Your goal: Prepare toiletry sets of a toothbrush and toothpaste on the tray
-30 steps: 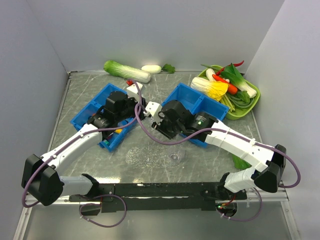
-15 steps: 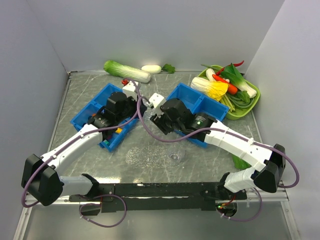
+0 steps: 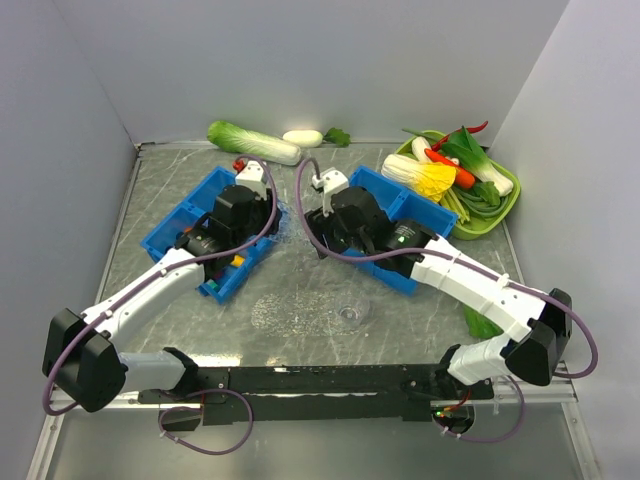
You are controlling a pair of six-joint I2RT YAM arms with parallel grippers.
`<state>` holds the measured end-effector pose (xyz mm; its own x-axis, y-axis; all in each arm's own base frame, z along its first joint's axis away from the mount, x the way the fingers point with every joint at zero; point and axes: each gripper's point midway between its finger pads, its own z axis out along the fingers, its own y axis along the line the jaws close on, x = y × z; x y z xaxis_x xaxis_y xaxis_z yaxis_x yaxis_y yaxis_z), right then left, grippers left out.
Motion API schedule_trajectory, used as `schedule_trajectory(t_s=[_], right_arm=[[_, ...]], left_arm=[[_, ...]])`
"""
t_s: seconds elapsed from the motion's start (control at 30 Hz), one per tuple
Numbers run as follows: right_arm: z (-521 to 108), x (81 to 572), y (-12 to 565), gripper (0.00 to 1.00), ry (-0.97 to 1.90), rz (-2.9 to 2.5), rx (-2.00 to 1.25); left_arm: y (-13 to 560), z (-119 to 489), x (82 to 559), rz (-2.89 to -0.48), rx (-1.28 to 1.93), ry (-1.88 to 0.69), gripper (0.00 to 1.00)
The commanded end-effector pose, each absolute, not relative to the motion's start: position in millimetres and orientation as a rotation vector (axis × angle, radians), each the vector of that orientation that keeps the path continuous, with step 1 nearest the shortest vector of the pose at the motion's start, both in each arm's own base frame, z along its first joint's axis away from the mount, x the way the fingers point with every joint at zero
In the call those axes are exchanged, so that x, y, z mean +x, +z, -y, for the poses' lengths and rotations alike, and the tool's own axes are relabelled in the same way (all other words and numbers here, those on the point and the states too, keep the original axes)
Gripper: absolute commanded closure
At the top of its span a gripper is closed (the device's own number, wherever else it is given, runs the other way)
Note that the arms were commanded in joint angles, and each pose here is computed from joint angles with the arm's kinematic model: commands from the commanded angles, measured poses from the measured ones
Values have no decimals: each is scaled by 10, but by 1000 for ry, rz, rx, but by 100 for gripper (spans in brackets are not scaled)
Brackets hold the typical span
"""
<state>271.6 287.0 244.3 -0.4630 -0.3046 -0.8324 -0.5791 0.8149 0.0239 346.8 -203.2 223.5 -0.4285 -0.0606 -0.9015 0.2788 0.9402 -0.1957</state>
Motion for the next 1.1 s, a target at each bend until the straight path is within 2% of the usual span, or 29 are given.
schedule_trajectory(t_s=[0.0,0.4,0.8,1.07], right_arm=[[-2980,2819,2731,37,587,-2083,-412],[-3187,3040,2713,46,661,-2145,-271],[-3122,3265,2295,47,462,-2255,-174],[-3139,3408,2234,48,407,-2256,-113]], left_arm=[[2635,1962,3534,-1853,23,-420,99],[2608,1970,3530,-1858,7,-396,99],[2601,1975,3526,-1862,-14,-392,99],[2601,2002,3508,-1861,-18,-402,99]])
